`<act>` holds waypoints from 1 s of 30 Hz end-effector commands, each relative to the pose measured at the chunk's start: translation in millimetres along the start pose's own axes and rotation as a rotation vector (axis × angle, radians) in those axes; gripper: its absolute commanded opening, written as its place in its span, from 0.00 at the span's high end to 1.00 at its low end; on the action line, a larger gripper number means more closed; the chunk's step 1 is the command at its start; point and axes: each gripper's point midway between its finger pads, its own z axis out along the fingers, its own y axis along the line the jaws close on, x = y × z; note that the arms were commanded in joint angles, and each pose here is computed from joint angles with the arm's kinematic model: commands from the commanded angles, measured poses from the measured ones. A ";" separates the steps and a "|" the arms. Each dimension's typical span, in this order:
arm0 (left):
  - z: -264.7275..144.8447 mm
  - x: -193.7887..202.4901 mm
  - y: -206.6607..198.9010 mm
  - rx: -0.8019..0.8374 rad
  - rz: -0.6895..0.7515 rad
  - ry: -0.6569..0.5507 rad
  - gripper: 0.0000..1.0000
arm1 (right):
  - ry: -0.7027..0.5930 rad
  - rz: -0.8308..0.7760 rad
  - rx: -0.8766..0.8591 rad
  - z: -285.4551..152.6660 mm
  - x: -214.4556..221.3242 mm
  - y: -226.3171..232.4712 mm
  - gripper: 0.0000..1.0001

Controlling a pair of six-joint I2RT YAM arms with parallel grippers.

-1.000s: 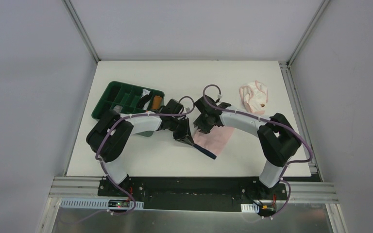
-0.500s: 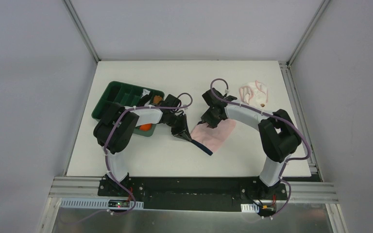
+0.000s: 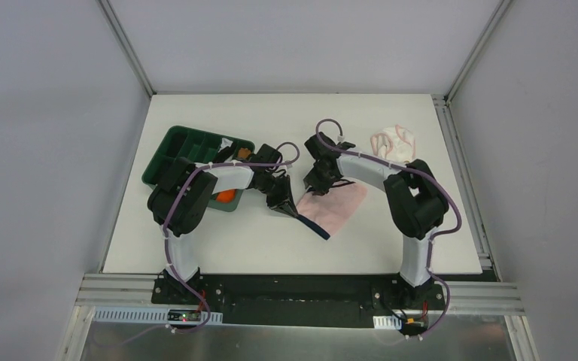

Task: Roll the underwear
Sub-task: Fold the underwear at the center of the board.

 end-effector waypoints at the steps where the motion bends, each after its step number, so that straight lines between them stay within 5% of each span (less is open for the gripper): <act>1: -2.7 -2.2 -4.7 0.004 0.030 0.002 1.00 | 0.022 -0.027 0.037 6.6 2.8 2.9 0.64; 10: -2.5 -3.6 -3.8 0.003 0.034 0.000 1.00 | -0.030 -0.141 0.247 29.0 3.7 -27.3 0.79; 18: -5.2 -3.7 -3.5 -0.003 0.037 -0.007 1.00 | -0.035 -0.153 0.207 20.2 4.4 -24.3 1.00; 30: -30.6 -2.9 -7.8 -0.130 0.093 -0.017 1.00 | -0.073 -0.103 -0.024 -38.2 -16.1 12.9 1.00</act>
